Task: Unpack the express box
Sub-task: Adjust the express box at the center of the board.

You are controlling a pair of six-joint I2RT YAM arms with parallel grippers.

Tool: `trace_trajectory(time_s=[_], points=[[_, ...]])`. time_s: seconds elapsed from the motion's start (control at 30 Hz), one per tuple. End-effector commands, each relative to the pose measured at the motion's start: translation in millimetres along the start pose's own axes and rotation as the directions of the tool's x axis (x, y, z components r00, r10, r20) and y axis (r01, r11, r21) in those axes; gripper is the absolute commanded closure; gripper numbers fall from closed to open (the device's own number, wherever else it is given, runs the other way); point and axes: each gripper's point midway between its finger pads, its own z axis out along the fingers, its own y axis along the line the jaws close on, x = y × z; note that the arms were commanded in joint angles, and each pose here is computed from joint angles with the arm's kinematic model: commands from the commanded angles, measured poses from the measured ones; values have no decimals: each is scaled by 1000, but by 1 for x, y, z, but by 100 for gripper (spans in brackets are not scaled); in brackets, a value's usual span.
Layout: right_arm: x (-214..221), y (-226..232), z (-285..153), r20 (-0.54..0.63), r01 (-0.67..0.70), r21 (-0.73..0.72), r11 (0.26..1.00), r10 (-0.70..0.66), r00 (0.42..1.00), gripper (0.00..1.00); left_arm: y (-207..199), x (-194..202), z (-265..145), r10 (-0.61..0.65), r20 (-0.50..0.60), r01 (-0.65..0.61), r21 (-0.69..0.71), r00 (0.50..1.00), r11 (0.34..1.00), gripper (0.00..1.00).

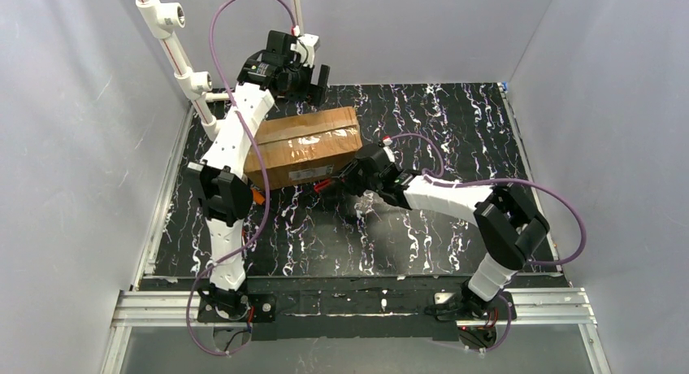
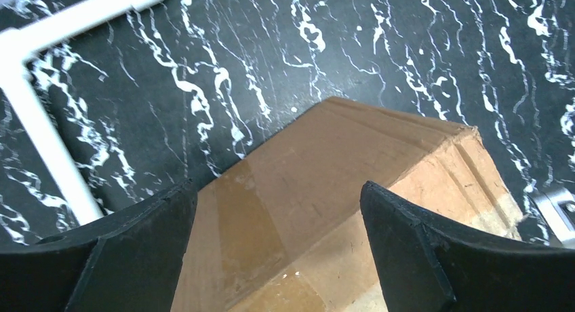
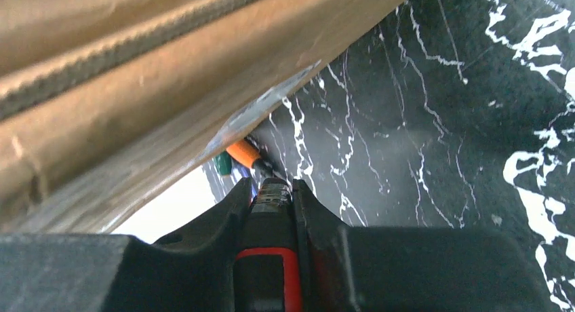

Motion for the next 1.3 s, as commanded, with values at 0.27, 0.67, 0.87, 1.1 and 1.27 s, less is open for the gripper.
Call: trace_trajectory(time_s=[0.27,0.67,0.87,1.1,1.27], points=[[-81,52,11,191,5,-124,992,19,981,99,-41,42,-9,-258,-225,316,281,940,906,19],[-161,61,7,174,179,-120,976,-157,972,99,-99,28,-20,-461,-379,597,494,802,632,34],[-188,87,5,99,281,-183,942,-267,959,99,-133,16,-16,-525,-380,642,551,762,533,35],[-200,114,0,48,465,-153,872,-463,885,99,-168,8,-19,-593,-309,633,612,743,474,34],[-198,139,6,6,524,-237,818,-538,843,99,-180,10,-29,-635,-292,645,627,715,438,34]])
